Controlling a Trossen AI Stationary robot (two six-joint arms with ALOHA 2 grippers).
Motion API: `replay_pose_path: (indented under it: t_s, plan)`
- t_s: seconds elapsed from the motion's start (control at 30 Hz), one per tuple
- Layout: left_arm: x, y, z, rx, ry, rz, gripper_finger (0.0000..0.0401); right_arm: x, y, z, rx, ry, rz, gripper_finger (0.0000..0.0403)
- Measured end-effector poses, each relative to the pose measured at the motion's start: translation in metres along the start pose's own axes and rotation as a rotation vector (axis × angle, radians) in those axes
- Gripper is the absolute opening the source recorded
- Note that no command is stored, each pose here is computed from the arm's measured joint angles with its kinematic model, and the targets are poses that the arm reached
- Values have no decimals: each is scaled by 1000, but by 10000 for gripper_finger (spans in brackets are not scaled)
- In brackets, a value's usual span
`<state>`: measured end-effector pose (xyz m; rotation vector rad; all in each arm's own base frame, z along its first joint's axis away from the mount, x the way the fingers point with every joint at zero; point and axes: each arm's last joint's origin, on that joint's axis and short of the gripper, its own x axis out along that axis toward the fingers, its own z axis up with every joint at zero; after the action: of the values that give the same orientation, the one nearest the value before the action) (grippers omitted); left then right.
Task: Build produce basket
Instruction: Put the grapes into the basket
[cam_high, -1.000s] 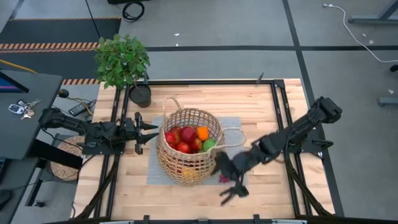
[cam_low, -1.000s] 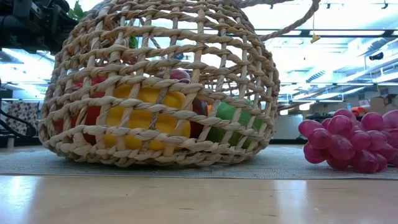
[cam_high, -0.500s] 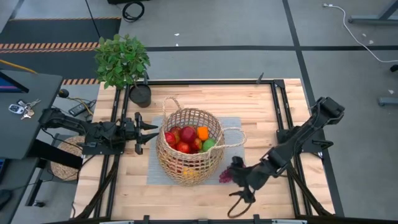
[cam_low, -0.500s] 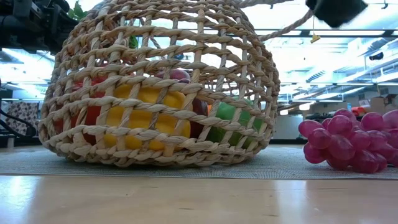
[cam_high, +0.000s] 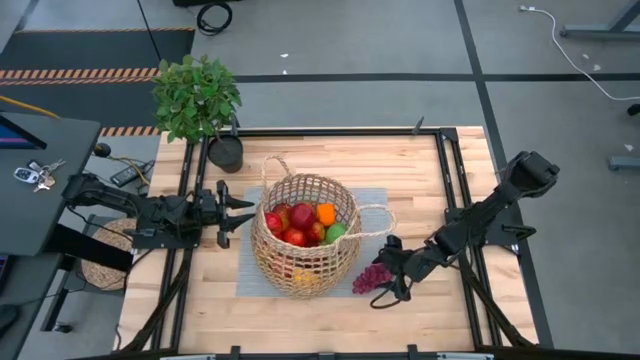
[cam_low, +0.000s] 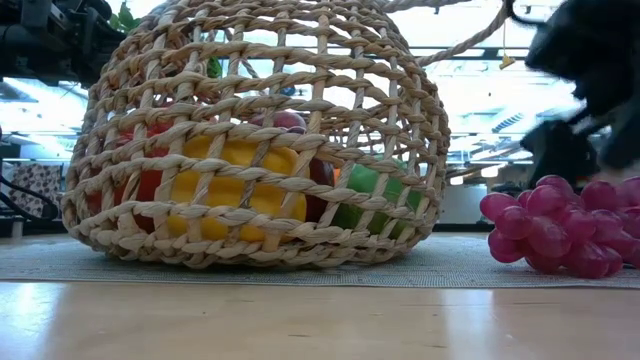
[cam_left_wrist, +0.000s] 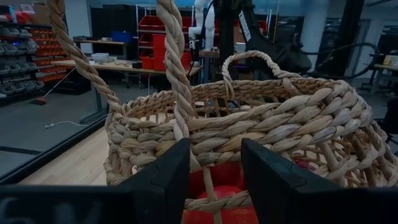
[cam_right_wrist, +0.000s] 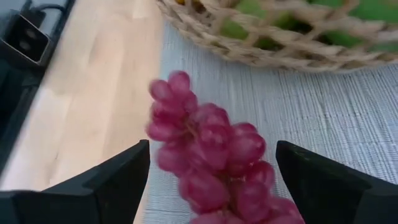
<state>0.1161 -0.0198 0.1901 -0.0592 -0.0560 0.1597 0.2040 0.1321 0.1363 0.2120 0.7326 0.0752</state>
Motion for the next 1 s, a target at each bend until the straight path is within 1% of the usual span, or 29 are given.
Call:
replay_pose_path:
  t_s: [0.13,0.37,0.63,0.73,0.9,1.0]
  plan:
    - [0,0,0,0,0,0,147,9,-5,-10,-33,-43,15,348]
    - [0,0,0,0,0,0,152,34,-8,-22,-106,-50,8,348]
    - [0,0,0,0,0,0,147,44,-10,-25,-81,-82,4,342]
    - [0,0,0,0,0,0,150,44,-10,-25,-66,-82,4,321]
    - [0,0,0,0,0,0,152,44,-10,-25,-58,-77,18,265]
    - [0,0,0,0,0,0,149,43,-9,-24,-49,-68,47,237]
